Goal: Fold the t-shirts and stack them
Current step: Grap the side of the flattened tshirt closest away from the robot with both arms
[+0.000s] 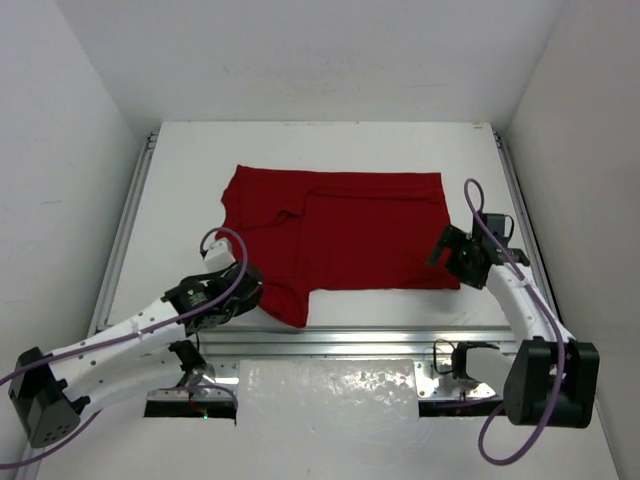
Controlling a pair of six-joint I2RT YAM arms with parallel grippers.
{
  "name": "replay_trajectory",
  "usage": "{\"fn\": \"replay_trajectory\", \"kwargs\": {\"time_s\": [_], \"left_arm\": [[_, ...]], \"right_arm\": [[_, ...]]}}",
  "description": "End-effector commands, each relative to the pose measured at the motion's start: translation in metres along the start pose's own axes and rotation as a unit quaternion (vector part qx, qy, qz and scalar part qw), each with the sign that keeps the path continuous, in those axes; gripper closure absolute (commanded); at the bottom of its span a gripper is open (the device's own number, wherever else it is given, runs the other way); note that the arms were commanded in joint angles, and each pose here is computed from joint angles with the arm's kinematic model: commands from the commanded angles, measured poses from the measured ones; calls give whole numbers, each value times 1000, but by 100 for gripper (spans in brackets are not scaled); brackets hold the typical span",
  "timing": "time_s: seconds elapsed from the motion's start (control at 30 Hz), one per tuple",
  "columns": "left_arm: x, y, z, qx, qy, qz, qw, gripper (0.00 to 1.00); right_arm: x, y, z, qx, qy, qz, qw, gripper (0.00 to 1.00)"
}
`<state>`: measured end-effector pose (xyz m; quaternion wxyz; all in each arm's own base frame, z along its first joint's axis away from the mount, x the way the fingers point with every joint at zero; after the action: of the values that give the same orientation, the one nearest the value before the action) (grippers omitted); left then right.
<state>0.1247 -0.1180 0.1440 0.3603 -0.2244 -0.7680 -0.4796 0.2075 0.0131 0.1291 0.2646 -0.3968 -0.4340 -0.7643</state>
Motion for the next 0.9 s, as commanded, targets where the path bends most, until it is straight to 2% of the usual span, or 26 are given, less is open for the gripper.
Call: {"fn": "replay_trajectory", "kwargs": {"time_s": [0.0, 0.1, 0.3, 0.37, 0.47, 0.87], "left_arm": [[21, 13, -10, -8, -50, -10, 999, 100], [26, 14, -14, -8, -78, -7, 997, 100], [28, 11, -13, 8, -116, -8, 993, 100], [30, 11, -13, 6, -130, -10, 991, 100], [36, 15, -11, 7, -142, -22, 990, 100], [39, 16, -11, 5, -148, -20, 989, 100]], "right_arm": [[-6, 12, -13, -44, -39, -41, 997, 5], [-11, 10, -24, -63, -83, -32, 994, 11], [-21, -11, -38, -92, -106, -28, 990, 22], [-24, -11, -37, -92, -102, -31, 990, 32], [-30, -6, -37, -88, -100, -43, 990, 40], [-40, -6, -46, -81, -141, -28, 986, 47]]}}
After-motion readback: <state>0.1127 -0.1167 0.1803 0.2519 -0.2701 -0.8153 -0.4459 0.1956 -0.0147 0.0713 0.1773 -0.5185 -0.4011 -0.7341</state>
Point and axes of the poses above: each gripper's point midway between its finger pads, its own x axis back along the fingers, its own z axis along the line the jaws close on, y = z × x, the point moved 8 cm from there along x, back along the fingers, and after that the axes turned 2 degrees about -x, right-handed, at the moved point
